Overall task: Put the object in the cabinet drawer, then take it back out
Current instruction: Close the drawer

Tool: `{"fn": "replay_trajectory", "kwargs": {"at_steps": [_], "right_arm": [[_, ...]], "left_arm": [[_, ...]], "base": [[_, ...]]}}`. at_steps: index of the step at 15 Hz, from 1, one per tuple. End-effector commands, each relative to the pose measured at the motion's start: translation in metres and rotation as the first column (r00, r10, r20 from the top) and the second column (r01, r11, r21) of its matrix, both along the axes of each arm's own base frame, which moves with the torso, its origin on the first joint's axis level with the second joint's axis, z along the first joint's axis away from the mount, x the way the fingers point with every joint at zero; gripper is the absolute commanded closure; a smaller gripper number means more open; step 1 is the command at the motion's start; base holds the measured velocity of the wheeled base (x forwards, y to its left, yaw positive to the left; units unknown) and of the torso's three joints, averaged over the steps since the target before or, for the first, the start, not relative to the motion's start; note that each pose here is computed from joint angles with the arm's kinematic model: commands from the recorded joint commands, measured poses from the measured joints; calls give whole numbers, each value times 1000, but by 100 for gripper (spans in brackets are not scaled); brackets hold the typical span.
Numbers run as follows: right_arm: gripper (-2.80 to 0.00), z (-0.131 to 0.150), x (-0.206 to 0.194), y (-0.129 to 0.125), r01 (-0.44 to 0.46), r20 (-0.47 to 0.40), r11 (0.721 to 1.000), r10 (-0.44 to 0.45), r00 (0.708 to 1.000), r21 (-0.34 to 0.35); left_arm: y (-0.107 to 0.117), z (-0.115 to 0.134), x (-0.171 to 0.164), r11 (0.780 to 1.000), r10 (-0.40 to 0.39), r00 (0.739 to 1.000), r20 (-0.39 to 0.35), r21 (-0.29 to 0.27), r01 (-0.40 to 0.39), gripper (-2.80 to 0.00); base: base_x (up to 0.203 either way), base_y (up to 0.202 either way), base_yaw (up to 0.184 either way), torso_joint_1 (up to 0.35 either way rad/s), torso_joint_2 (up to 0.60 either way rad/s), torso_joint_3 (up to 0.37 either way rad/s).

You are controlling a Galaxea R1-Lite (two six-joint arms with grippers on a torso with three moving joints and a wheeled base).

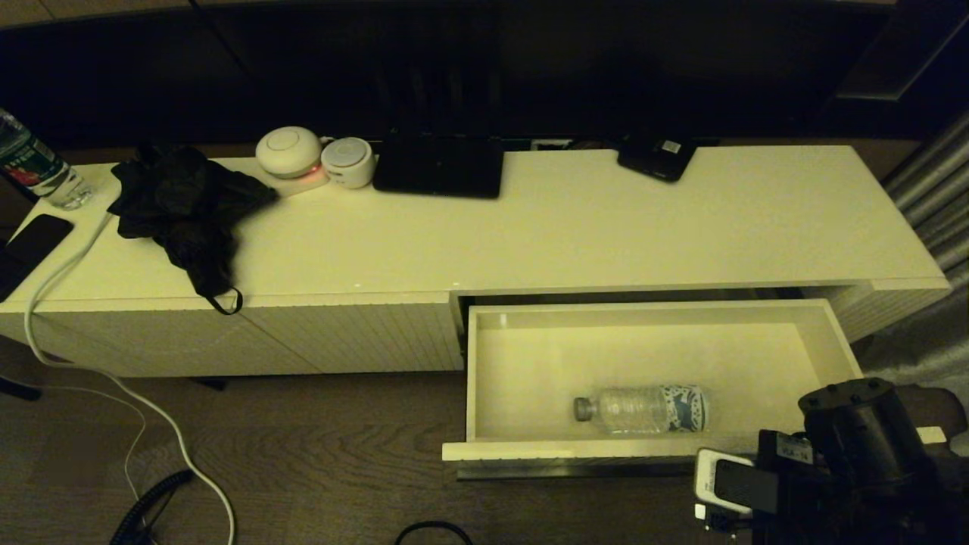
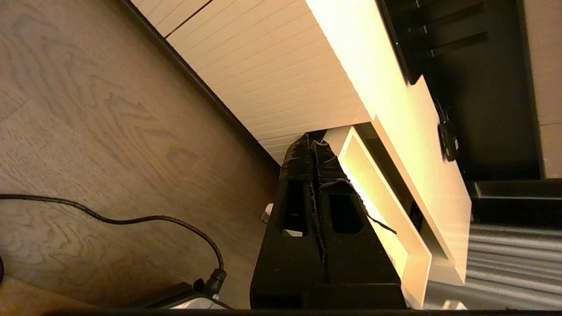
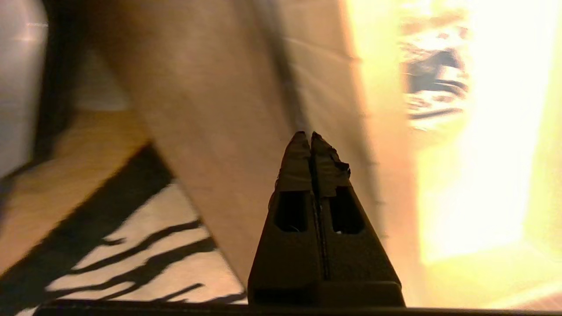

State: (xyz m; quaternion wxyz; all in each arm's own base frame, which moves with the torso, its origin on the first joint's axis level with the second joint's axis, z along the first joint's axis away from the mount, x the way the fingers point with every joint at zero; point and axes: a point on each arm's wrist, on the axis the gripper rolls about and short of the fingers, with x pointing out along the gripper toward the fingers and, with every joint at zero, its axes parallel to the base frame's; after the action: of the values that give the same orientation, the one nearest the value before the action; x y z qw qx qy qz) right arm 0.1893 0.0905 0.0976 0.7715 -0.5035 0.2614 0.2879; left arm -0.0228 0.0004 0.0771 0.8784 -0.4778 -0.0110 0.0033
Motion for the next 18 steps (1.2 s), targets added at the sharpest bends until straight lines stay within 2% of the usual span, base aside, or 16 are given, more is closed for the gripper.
{"fn": "replay_trajectory", "kwargs": {"at_steps": [1, 3, 6, 13, 18], "right_arm": [[0, -2, 8, 3, 43, 56, 999, -42, 998, -27], [0, 2, 12, 4, 88, 120, 995, -83, 989, -36], [0, -2, 16, 6, 92, 114, 995, -87, 990, -41], [0, -4, 45, 21, 91, 252, 995, -100, 963, 48], [0, 7, 64, 31, 85, 326, 992, -112, 939, 94]], "left_arm": [[0, 0, 0, 1000, 0, 1000, 2, -6, 0, 0], [0, 0, 0, 1000, 0, 1000, 2, -6, 0, 0], [0, 0, 0, 1000, 0, 1000, 2, -6, 0, 0], [0, 0, 0, 1000, 0, 1000, 1, -6, 0, 0], [0, 0, 0, 1000, 0, 1000, 2, -6, 0, 0]], "base": [[0, 0, 0, 0, 0, 0], [0, 0, 0, 0, 0, 0], [0, 0, 0, 0, 0, 0], [0, 0, 0, 0, 0, 0], [0, 0, 0, 0, 0, 0]]}}
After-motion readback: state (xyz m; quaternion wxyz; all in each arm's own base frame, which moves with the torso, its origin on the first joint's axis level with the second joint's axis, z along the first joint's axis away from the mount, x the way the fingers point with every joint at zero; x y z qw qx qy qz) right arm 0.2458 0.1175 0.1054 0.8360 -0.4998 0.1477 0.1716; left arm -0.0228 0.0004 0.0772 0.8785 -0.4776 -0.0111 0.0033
